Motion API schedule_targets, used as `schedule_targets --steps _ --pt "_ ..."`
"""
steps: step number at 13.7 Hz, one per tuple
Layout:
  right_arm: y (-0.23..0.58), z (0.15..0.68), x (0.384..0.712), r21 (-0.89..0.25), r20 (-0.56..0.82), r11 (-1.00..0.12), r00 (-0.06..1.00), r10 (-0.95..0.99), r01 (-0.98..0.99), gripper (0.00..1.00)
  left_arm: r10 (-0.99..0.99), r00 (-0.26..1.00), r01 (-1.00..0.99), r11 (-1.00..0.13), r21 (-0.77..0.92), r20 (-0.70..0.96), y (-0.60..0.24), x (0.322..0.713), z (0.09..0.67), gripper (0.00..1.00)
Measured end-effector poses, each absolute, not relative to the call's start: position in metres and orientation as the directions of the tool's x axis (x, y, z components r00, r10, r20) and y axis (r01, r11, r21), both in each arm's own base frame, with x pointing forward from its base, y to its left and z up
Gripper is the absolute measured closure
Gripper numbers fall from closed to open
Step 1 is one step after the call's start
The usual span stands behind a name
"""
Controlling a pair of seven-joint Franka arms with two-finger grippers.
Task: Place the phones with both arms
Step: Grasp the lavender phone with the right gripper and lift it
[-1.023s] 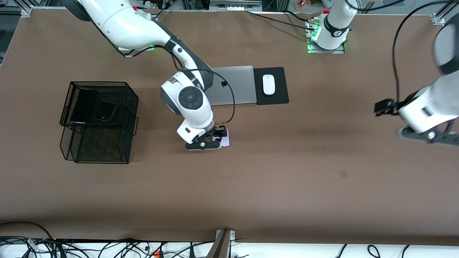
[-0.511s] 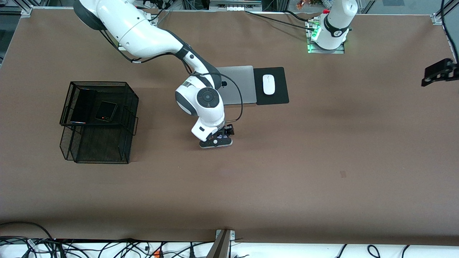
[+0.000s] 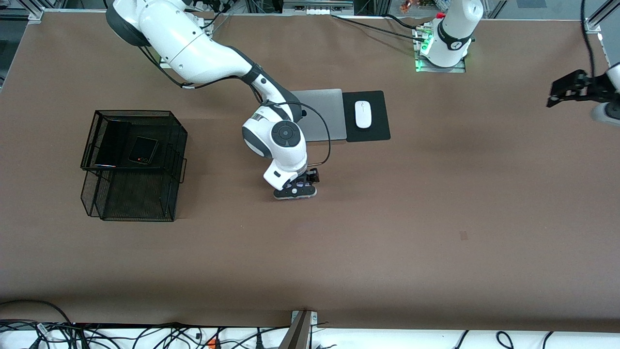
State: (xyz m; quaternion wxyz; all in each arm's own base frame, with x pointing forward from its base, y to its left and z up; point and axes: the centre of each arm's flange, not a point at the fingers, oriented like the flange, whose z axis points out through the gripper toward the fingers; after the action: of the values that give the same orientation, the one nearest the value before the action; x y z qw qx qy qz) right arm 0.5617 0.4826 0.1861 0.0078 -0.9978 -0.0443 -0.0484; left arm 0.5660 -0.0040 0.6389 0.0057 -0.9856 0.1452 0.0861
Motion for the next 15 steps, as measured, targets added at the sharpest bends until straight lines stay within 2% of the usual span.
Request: schedule_targets --steps 11,13,14,15 --pt "0.485 0.164 0.558 0.013 0.133 -0.993 0.984 0.118 0.117 0.00 -0.230 0.964 -0.232 -0.973 0.004 -0.135 -0.011 0.558 0.633 0.00" --pt "0.485 0.165 0.558 0.011 0.135 -0.993 0.984 0.117 0.117 0.06 -0.205 0.971 -0.207 -0.978 -0.003 -0.124 -0.014 0.560 0.634 0.00" --pt "0.486 0.169 0.559 0.010 0.138 -0.993 0.984 0.116 0.115 0.16 -0.195 0.974 -0.197 -0.980 -0.005 -0.119 -0.013 0.560 0.634 0.00" --pt "0.486 0.170 0.560 0.009 0.140 -0.993 0.983 0.114 0.114 0.16 -0.191 0.975 -0.192 -0.981 -0.005 -0.114 -0.012 0.561 0.635 0.00"
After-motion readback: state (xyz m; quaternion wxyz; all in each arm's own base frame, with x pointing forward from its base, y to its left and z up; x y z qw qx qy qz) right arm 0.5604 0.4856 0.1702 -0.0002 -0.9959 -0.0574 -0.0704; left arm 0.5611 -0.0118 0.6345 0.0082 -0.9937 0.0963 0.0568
